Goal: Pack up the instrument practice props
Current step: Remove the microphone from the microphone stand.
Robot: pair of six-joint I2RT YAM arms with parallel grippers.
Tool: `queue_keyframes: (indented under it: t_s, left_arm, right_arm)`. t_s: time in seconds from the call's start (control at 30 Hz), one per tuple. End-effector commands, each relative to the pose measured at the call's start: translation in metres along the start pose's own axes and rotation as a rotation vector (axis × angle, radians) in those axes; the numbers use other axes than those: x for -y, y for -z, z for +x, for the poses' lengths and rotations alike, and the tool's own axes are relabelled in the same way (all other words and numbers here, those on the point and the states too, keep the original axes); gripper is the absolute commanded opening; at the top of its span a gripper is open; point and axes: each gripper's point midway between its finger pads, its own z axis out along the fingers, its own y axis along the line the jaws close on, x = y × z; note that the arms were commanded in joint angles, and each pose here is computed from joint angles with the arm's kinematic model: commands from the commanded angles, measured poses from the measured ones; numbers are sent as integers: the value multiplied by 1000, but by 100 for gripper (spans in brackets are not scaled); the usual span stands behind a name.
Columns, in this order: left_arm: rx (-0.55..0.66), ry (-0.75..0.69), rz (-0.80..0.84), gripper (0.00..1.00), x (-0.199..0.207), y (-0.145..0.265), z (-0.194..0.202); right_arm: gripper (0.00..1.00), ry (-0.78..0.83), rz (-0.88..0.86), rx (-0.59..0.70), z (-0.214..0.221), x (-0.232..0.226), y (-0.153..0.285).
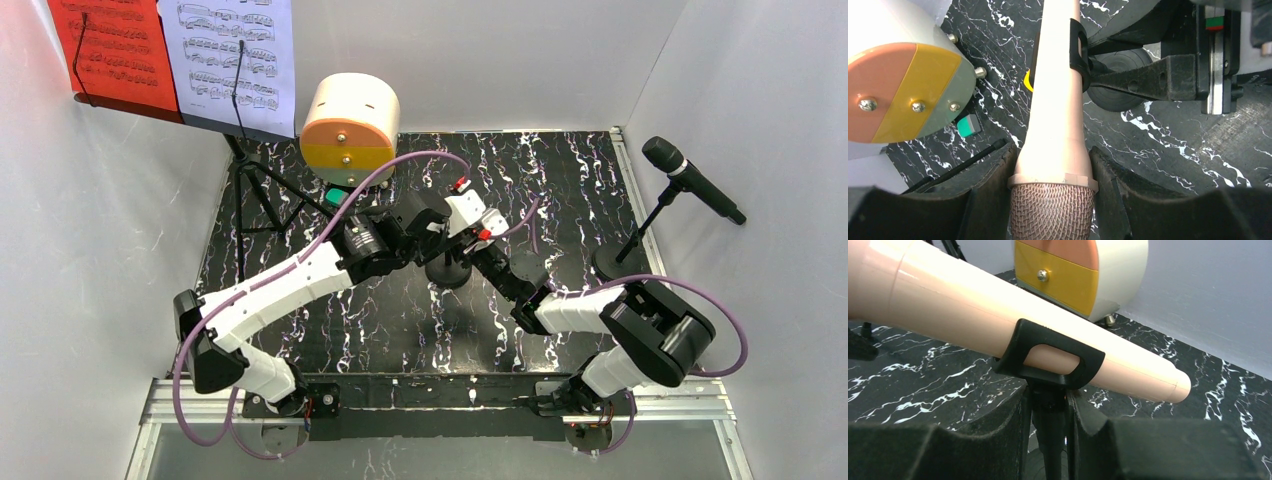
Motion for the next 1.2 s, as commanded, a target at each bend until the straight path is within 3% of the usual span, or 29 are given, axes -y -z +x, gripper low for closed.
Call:
queue_keyframes:
  t_s: [0.0, 1.17]
  left_arm:
    - [54, 72, -41, 0, -27, 59, 10]
    - [73, 230, -80, 0, -59, 148, 52]
  right_arm:
    - [1, 72, 157, -243, 71, 41, 19]
    - [1, 106, 267, -319, 102, 79, 27]
